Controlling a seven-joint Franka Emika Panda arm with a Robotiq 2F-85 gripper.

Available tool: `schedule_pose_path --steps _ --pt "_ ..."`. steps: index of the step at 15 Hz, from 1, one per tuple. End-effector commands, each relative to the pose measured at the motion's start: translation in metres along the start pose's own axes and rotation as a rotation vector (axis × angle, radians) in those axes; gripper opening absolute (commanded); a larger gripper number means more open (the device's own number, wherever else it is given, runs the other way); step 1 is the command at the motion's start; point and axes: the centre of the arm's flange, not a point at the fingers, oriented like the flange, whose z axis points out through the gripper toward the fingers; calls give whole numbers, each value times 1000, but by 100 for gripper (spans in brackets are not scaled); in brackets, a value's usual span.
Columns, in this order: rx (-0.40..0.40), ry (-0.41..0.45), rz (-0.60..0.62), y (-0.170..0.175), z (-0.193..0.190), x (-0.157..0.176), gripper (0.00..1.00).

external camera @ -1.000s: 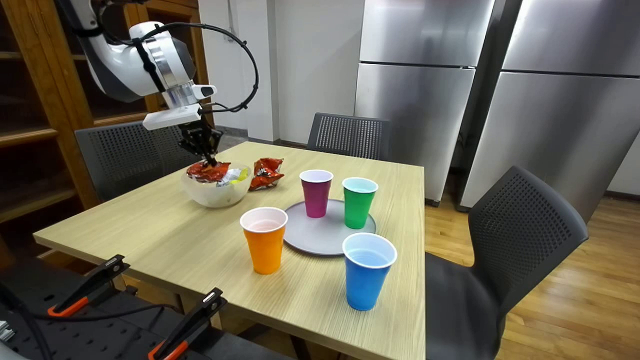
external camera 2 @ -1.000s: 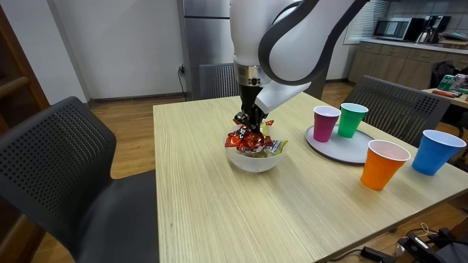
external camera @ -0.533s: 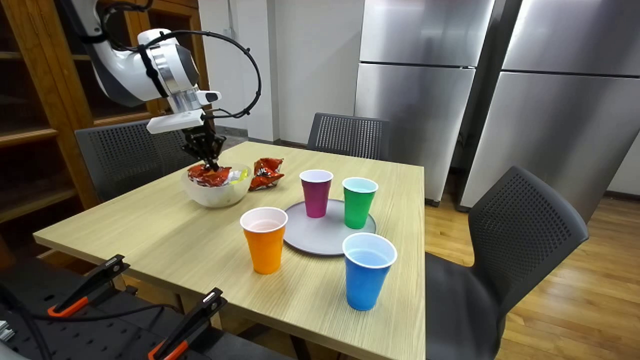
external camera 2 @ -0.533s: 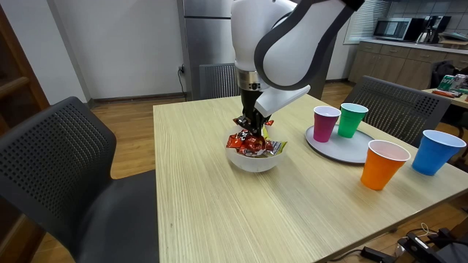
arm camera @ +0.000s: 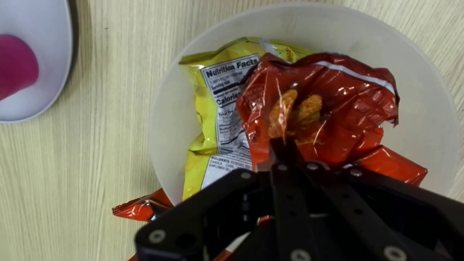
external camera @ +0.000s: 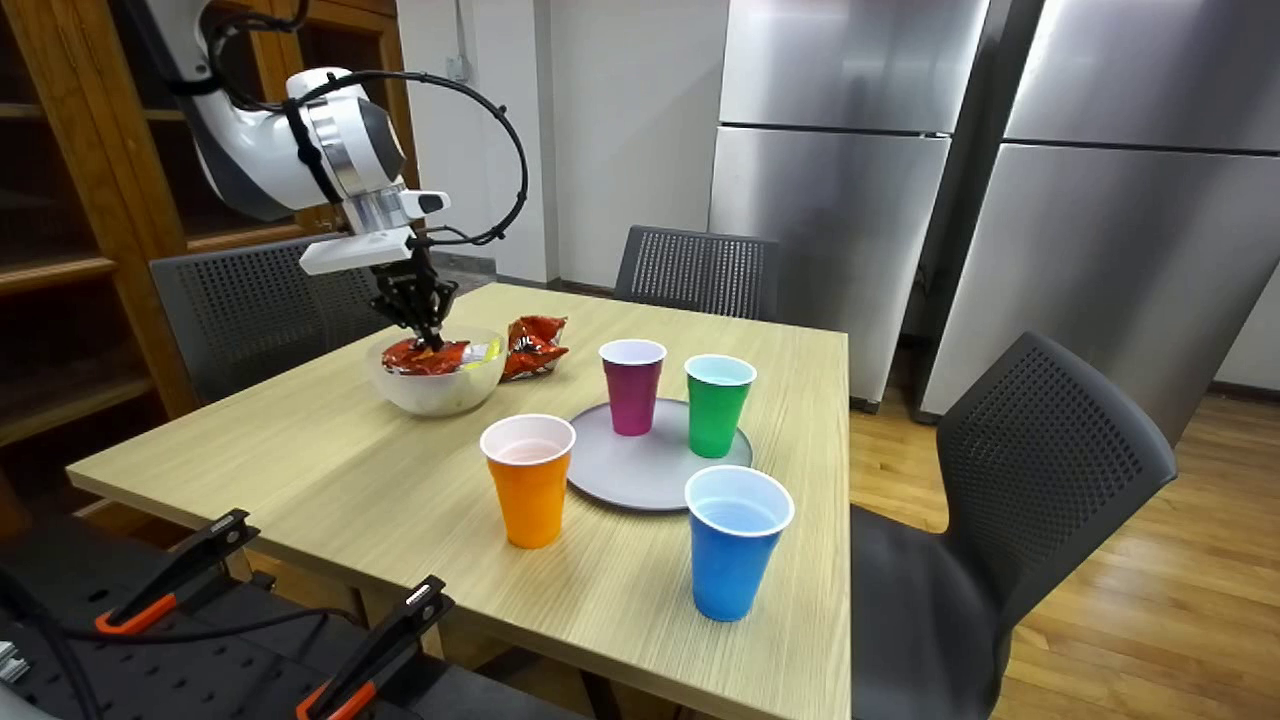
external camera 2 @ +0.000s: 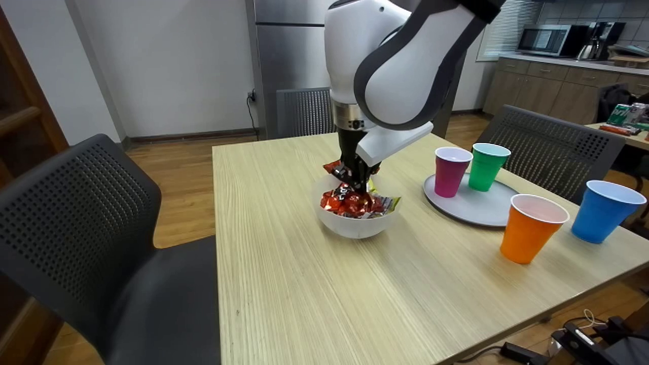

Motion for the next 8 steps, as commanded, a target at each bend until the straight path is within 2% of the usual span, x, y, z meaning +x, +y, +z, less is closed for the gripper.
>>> schedule_pose_path --steps 1,3,4,5,8 --pt "-6 -27 -22 -3 6 1 0" --pt "-4 -29 -32 -7 5 -1 0" --pt "3 -29 -49 -9 3 -2 26" --pt "7 -25 -61 -12 2 -3 27" --pt "26 -3 -108 -20 -9 -9 48"
